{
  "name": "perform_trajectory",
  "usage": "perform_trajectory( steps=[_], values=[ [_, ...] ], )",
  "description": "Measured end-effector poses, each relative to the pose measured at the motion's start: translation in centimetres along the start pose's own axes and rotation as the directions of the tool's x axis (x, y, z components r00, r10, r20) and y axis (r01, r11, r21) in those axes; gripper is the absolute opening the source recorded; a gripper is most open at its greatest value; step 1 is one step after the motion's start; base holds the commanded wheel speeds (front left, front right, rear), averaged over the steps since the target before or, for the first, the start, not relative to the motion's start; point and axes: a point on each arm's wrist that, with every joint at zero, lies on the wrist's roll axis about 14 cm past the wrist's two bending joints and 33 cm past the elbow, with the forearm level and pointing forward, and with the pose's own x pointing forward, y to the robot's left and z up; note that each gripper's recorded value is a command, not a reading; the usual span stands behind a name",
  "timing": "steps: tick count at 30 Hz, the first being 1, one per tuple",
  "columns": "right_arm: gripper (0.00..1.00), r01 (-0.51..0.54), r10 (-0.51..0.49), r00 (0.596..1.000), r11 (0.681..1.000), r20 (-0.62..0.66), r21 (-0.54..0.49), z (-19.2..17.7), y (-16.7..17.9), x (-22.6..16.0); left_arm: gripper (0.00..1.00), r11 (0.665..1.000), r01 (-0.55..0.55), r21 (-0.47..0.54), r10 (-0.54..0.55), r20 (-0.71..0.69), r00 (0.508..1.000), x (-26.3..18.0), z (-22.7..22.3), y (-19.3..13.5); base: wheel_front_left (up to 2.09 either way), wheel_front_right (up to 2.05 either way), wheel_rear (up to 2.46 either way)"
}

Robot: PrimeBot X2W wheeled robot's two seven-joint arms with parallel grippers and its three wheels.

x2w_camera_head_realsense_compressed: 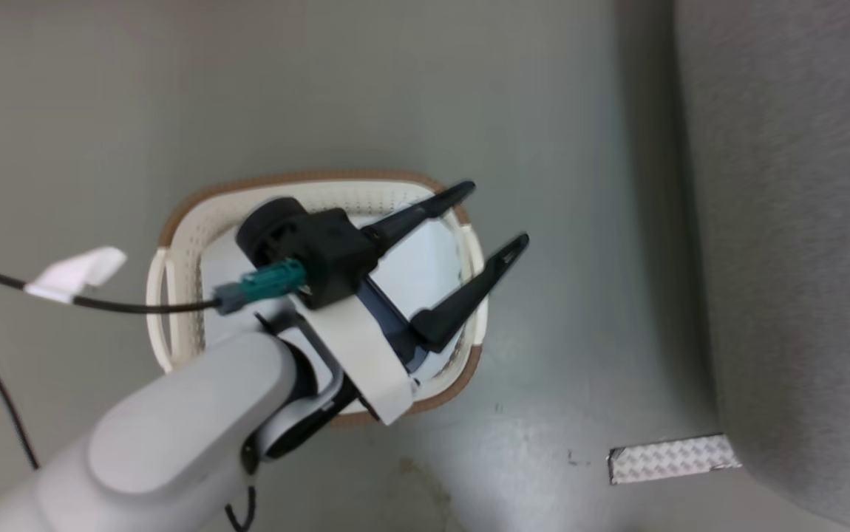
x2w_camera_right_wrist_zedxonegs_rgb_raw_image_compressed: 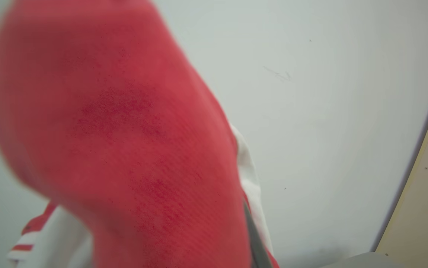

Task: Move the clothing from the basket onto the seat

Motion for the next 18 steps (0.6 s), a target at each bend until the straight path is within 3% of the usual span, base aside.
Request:
perform_trajectory(
  steps=[8, 13, 17, 18],
  values=[
    [0.00, 0.109, -0.120, 0.977, 0.991, -0.173, -0.073, -8.7, -2.8, 0.0, 1.00, 0.997, -0.080, -0.017, 0.079, -0.047, 0.996, -2.0, -2.7, 3.6, 0.00, 0.00, 0.00],
    [0.00, 0.173, -0.195, 0.908, 0.981, -0.371, -0.092, -17.4, -4.1, -4.7, 1.00, 0.993, -0.111, -0.029, 0.109, -0.058, 0.992, -2.8, -3.2, 4.3, 0.00, 0.00, 0.00],
    [0.00, 0.197, -0.224, 0.863, 0.975, -0.453, -0.107, -20.9, -4.2, -7.9, 1.00, 0.992, -0.124, -0.037, 0.122, -0.051, 0.991, -3.0, -2.8, 4.2, 0.00, 0.00, 0.00],
    [0.31, 0.195, -0.223, 0.856, 0.975, -0.466, -0.109, -21.5, -4.0, -8.4, 1.00, 0.991, -0.127, -0.039, 0.125, -0.054, 0.991, -3.1, -2.9, 4.2, 0.00, 0.00, 0.00]
  ],
)
